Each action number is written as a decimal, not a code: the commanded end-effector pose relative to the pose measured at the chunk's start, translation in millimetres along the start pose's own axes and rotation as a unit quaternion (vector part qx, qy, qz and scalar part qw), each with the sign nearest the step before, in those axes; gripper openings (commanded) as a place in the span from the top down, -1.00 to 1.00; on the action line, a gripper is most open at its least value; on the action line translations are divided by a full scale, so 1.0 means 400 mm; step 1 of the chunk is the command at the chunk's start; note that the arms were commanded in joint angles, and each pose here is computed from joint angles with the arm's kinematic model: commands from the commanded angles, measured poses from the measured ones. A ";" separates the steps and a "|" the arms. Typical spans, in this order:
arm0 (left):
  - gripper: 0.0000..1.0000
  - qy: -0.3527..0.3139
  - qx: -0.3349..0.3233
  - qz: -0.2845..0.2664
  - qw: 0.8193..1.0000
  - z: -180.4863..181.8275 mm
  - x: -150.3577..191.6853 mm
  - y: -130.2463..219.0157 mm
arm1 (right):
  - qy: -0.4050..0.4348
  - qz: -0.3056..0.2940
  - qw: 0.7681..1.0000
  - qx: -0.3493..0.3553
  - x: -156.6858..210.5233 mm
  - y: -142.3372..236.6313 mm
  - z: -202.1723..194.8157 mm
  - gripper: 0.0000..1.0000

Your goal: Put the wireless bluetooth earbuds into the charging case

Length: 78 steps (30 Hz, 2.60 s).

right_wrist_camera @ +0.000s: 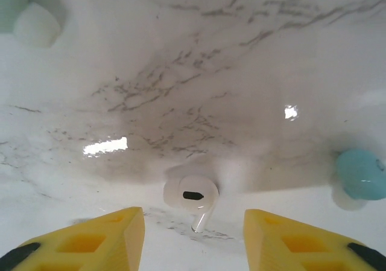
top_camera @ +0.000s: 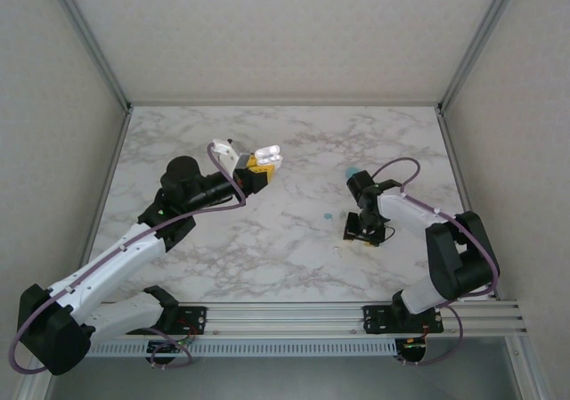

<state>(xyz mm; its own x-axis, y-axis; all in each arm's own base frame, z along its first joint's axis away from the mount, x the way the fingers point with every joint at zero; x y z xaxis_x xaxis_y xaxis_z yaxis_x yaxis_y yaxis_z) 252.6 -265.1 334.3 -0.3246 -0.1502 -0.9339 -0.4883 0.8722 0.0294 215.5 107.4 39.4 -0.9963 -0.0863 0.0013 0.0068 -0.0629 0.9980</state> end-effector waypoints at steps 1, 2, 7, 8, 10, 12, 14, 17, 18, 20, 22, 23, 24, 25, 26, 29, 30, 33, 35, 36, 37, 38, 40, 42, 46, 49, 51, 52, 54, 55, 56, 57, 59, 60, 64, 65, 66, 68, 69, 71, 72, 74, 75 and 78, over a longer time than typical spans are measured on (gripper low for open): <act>0.68 -0.005 0.009 -0.012 1.000 -0.019 -0.023 0.009 | 0.020 0.008 1.000 0.021 -0.008 0.009 -0.007 0.10; 0.68 -0.005 0.009 -0.012 1.000 -0.020 -0.023 0.010 | 0.023 0.011 0.999 0.023 -0.010 0.006 -0.007 0.13; 0.67 -0.006 0.007 -0.013 1.000 -0.020 -0.027 0.013 | 0.041 0.023 0.999 0.023 -0.013 -0.003 -0.003 0.20; 0.68 -0.005 0.005 -0.012 1.000 -0.018 -0.024 0.012 | 0.045 0.025 0.998 0.022 -0.013 -0.004 -0.001 0.21; 0.68 -0.005 0.006 -0.013 1.000 -0.019 -0.024 0.014 | 0.052 0.032 0.998 0.024 -0.012 -0.010 -0.002 0.21; 0.68 -0.004 0.005 -0.013 1.000 -0.019 -0.024 0.014 | 0.061 0.037 0.997 0.026 -0.010 -0.012 -0.002 0.21; 0.67 -0.004 0.004 -0.012 1.000 -0.018 -0.023 0.015 | 0.067 0.040 0.997 0.027 -0.011 -0.014 -0.002 0.21; 0.67 -0.005 0.002 -0.013 1.000 -0.017 -0.023 0.016 | 0.074 0.041 0.996 0.025 -0.013 -0.015 0.001 0.21; 0.67 -0.005 0.002 -0.013 1.000 -0.017 -0.024 0.017 | 0.074 0.040 0.996 0.025 -0.015 -0.016 0.001 0.21; 0.67 -0.004 0.002 -0.012 1.000 -0.017 -0.022 0.016 | 0.076 0.041 0.996 0.024 -0.018 -0.020 0.002 0.22; 0.67 -0.004 0.001 -0.012 1.000 -0.015 -0.022 0.014 | 0.077 0.044 0.996 0.023 -0.019 -0.024 0.006 0.23; 0.67 -0.004 0.002 -0.011 1.000 -0.016 -0.022 0.014 | 0.076 0.046 0.996 0.024 -0.019 -0.026 0.004 0.23; 0.67 -0.004 0.002 -0.011 1.000 -0.016 -0.022 0.014 | 0.076 0.045 0.996 0.026 -0.020 -0.027 0.004 0.23; 0.67 -0.004 0.002 -0.012 1.000 -0.016 -0.023 0.015 | 0.077 0.046 0.996 0.027 -0.020 -0.030 0.003 0.24; 0.67 -0.004 0.001 -0.011 1.000 -0.015 -0.021 0.015 | 0.076 0.047 0.996 0.028 -0.020 -0.032 0.002 0.25; 0.67 -0.003 0.001 -0.009 1.000 -0.015 -0.018 0.016 | 0.077 0.048 0.995 0.029 -0.019 -0.036 0.001 0.27; 0.67 -0.003 0.000 -0.009 1.000 -0.015 -0.019 0.016 | 0.077 0.047 0.995 0.030 -0.019 -0.037 0.001 0.27; 0.67 -0.002 -0.001 -0.009 1.000 -0.013 -0.016 0.016 | 0.078 0.052 0.995 0.030 -0.014 -0.042 -0.001 0.33; 0.67 -0.002 -0.001 -0.009 1.000 -0.012 -0.016 0.015 | 0.078 0.053 0.995 0.032 -0.013 -0.048 -0.003 0.33; 0.67 -0.002 -0.001 -0.009 1.000 -0.013 -0.017 0.015 | 0.078 0.053 0.995 0.032 -0.011 -0.050 -0.004 0.34; 0.67 -0.002 -0.001 -0.009 1.000 -0.012 -0.016 0.015 | 0.077 0.055 0.995 0.033 -0.010 -0.054 -0.004 0.34; 0.67 -0.002 -0.001 -0.008 1.000 -0.011 -0.015 0.014 | 0.076 0.054 0.995 0.033 -0.011 -0.055 -0.004 0.34; 0.67 -0.001 0.000 -0.009 1.000 -0.012 -0.017 0.013 | 0.075 0.054 0.995 0.032 -0.010 -0.060 -0.005 0.35; 0.67 -0.001 -0.001 -0.008 1.000 -0.011 -0.015 0.012 | 0.073 0.050 0.996 0.031 -0.012 -0.061 -0.004 0.39; 0.67 0.000 0.000 -0.008 1.000 -0.011 -0.016 0.011 | 0.070 0.042 0.996 0.033 -0.015 -0.060 -0.006 0.41; 0.67 0.000 -0.002 -0.009 1.000 -0.011 -0.016 0.013 | 0.070 0.041 0.996 0.035 -0.015 -0.059 -0.008 0.42; 0.67 -0.001 -0.002 -0.009 1.000 -0.010 -0.016 0.013 | 0.073 0.035 0.996 0.029 -0.018 -0.052 -0.003 0.45; 0.67 0.000 -0.004 -0.008 1.000 -0.009 -0.013 0.013 | 0.074 0.028 0.997 0.026 -0.022 -0.043 0.000 0.45; 0.67 0.000 -0.004 -0.008 1.000 -0.008 -0.013 0.013 | 0.077 0.009 0.997 0.016 -0.033 -0.016 0.010 0.46; 0.67 0.000 -0.006 -0.008 1.000 -0.005 -0.012 0.012 | 0.081 -0.006 0.997 0.009 -0.042 0.004 0.018 0.46; 0.66 0.001 -0.006 -0.008 1.000 -0.004 -0.011 0.011 | 0.084 -0.026 0.996 0.002 -0.052 0.028 0.025 0.46; 0.66 0.001 -0.007 -0.006 1.000 -0.003 -0.008 0.009 | 0.086 -0.044 0.995 -0.006 -0.061 0.054 0.034 0.46; 0.66 0.004 -0.005 0.001 1.000 0.001 0.001 0.002 | 0.091 -0.089 0.992 -0.019 -0.083 0.119 0.052 0.46; 0.66 0.006 -0.004 0.005 1.000 0.002 0.005 -0.002 | 0.093 -0.111 0.989 -0.023 -0.093 0.152 0.059 0.46; 0.66 0.016 0.006 0.017 1.000 0.005 0.018 -0.024 | 0.115 -0.216 0.969 -0.040 -0.135 0.309 0.104 0.46; 0.66 0.018 0.010 0.021 1.000 0.004 0.023 -0.030 | 0.120 -0.240 0.962 -0.045 -0.143 0.346 0.115 0.46; 0.66 0.019 0.014 0.022 0.999 0.002 0.025 -0.036 | 0.124 -0.266 0.955 -0.048 -0.153 0.391 0.129 0.46; 0.67 0.021 0.019 0.024 0.999 0.000 0.028 -0.045 | 0.141 -0.310 0.938 -0.057 -0.162 0.476 0.161 0.46; 0.67 0.020 0.020 0.024 0.999 -0.001 0.029 -0.048 | 0.151 -0.331 0.930 -0.060 -0.164 0.517 0.177 0.46; 0.67 0.020 0.021 0.024 0.999 -0.001 0.033 -0.054 | 0.169 -0.369 0.911 -0.072 -0.168 0.593 0.213 0.45; 0.67 0.020 0.023 0.024 0.999 -0.003 0.033 -0.057 | 0.176 -0.387 0.901 -0.082 -0.170 0.630 0.231 0.45; 0.67 0.019 0.025 0.025 0.999 -0.006 0.033 -0.061 | 0.189 -0.419 0.882 -0.103 -0.170 0.686 0.271 0.44; 0.67 0.019 0.027 0.026 0.999 -0.009 0.034 -0.063 | 0.194 -0.435 0.872 -0.116 -0.171 0.713 0.290 0.44; 0.67 0.016 0.033 0.027 0.999 -0.018 0.035 -0.068 | 0.211 -0.461 0.848 -0.156 -0.170 0.765 0.347 0.44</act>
<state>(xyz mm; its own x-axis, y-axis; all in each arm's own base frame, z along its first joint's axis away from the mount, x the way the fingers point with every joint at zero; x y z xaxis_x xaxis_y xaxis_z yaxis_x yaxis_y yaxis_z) 260.0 -286.1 296.3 -0.4220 -0.0800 -0.9031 -0.4465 0.8852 0.1302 270.6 217.9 326.5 -0.5490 -0.2315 -0.8031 -0.6440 -0.4954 0.5830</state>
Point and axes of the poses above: each hand's point on the last joint's axis, 136 mm out from that joint toward the fingers, its own y axis back along the fingers, its own z axis along the line the jaws close on, x = y × z, the point moved 1 cm from there along y, back along the fingers, and after that the axes turned 14 degrees about y, right-handed, at the moved point
